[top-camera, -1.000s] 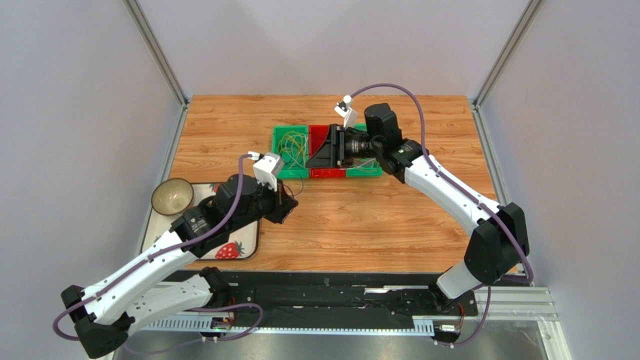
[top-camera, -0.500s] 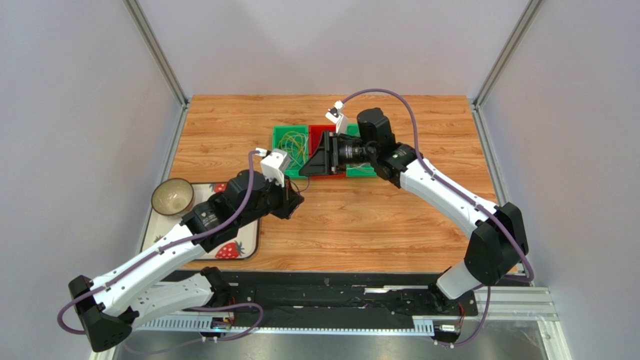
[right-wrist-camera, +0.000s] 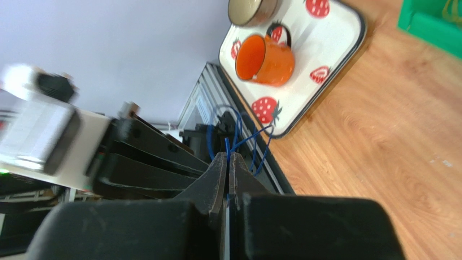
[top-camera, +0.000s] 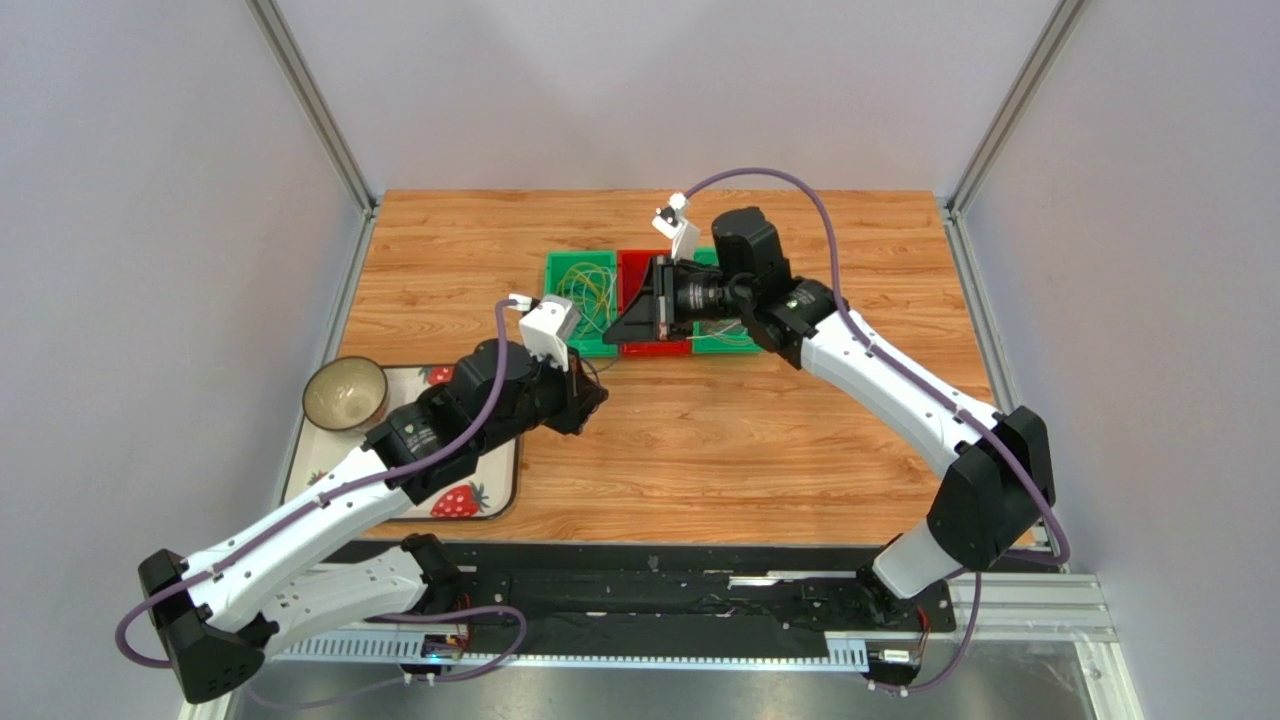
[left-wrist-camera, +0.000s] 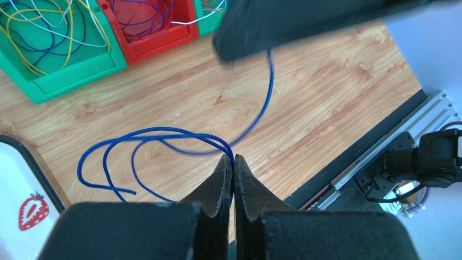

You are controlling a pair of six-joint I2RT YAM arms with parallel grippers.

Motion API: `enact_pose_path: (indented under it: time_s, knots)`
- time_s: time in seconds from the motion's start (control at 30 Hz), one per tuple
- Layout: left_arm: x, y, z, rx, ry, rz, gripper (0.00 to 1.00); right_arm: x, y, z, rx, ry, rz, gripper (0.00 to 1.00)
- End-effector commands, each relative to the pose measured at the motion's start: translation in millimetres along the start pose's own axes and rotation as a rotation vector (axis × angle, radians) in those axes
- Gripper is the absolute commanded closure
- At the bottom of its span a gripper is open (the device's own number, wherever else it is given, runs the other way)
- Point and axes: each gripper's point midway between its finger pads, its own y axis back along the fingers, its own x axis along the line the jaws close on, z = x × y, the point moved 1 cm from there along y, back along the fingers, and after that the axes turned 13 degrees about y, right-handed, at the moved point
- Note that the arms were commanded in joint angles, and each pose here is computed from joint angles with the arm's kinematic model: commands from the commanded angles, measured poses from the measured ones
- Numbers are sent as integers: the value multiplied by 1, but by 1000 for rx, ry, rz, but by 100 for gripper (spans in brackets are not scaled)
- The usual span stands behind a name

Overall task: Untangle the cables
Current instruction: Place the cable in the bin.

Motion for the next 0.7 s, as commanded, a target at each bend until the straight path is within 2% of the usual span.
enact_pose_path:
  time_s: [0.0, 0.07, 0.13, 0.17, 0.3, 0.4, 0.67]
  knots:
    - [6, -1, -8, -5, 37, 5, 94, 9, 28, 73, -176, 99, -53, 100]
    - [13, -2, -19, 12, 52, 14, 93, 14, 41, 104, -242, 124, -59, 100]
    - [18, -2, -28, 25, 65, 15, 87, 16, 50, 123, -284, 132, -71, 100]
    - [18, -2, -30, 25, 68, 11, 83, 22, 54, 136, -311, 150, -64, 100]
    - [23, -2, -40, 40, 75, 8, 55, 32, 64, 163, -363, 174, -60, 100]
    - [29, -2, -46, 47, 80, 24, 52, 35, 66, 175, -381, 182, -61, 100]
    - [38, 15, -48, 59, 107, 78, 51, 22, 78, 194, -412, 188, -108, 100]
